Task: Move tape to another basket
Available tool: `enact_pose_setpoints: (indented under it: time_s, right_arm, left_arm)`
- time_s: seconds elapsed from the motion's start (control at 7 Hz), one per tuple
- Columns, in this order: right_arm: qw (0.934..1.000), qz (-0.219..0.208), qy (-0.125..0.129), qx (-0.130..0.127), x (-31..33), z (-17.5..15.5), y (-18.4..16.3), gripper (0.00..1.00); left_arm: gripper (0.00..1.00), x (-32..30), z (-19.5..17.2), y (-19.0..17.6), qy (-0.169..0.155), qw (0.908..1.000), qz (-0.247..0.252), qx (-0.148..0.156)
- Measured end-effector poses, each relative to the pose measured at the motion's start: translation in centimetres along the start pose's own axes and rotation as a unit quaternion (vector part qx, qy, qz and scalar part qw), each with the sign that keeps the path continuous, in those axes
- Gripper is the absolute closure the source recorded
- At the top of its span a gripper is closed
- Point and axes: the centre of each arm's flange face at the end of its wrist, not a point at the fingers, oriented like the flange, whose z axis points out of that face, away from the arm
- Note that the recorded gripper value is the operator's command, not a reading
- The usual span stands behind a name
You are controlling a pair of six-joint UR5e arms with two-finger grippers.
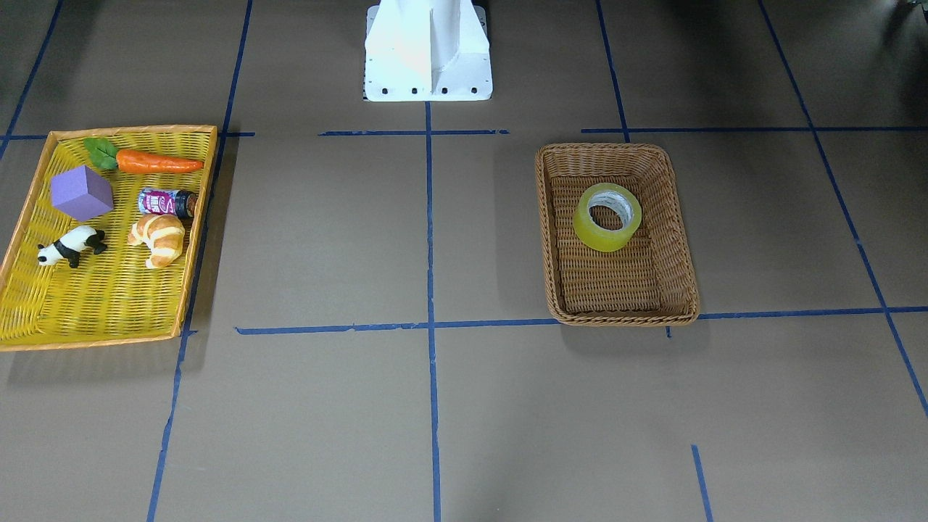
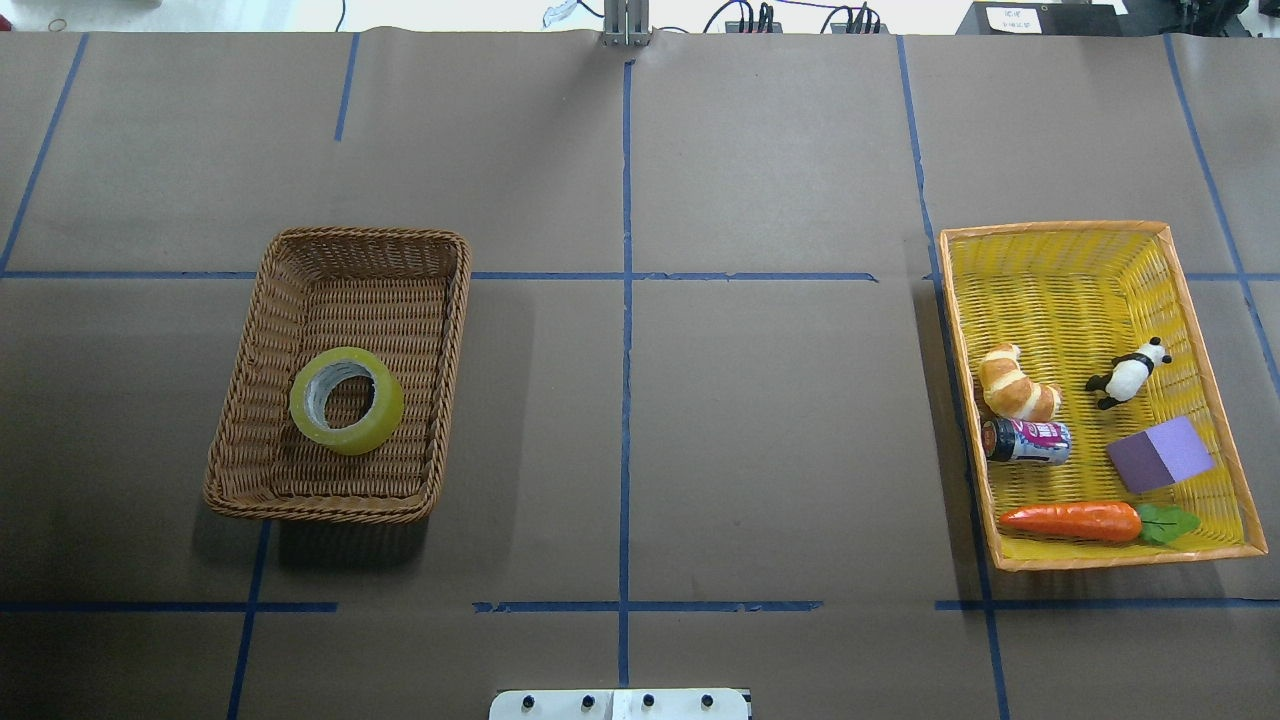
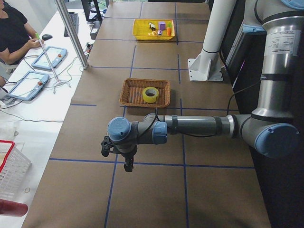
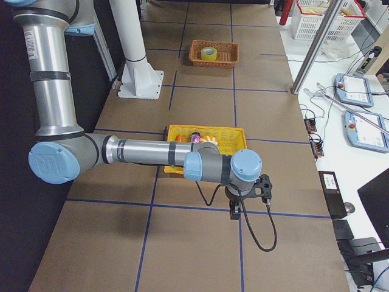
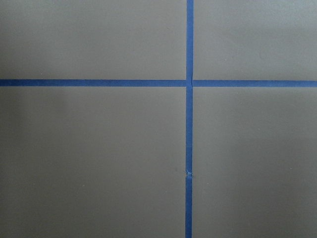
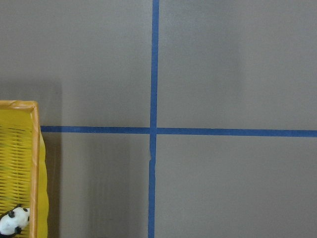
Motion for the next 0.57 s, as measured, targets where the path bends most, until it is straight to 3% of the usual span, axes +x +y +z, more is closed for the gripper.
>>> enact_pose_setpoints:
  time_s: [0.57]
  right_arm:
    - [1.0000,-0.003,0.000,0.000,0.00,0.00,-0.01,0.00]
  left_arm:
    - [0.00,0.05,-0.04,-0.04,0.000,1.0000,0.000,0.000]
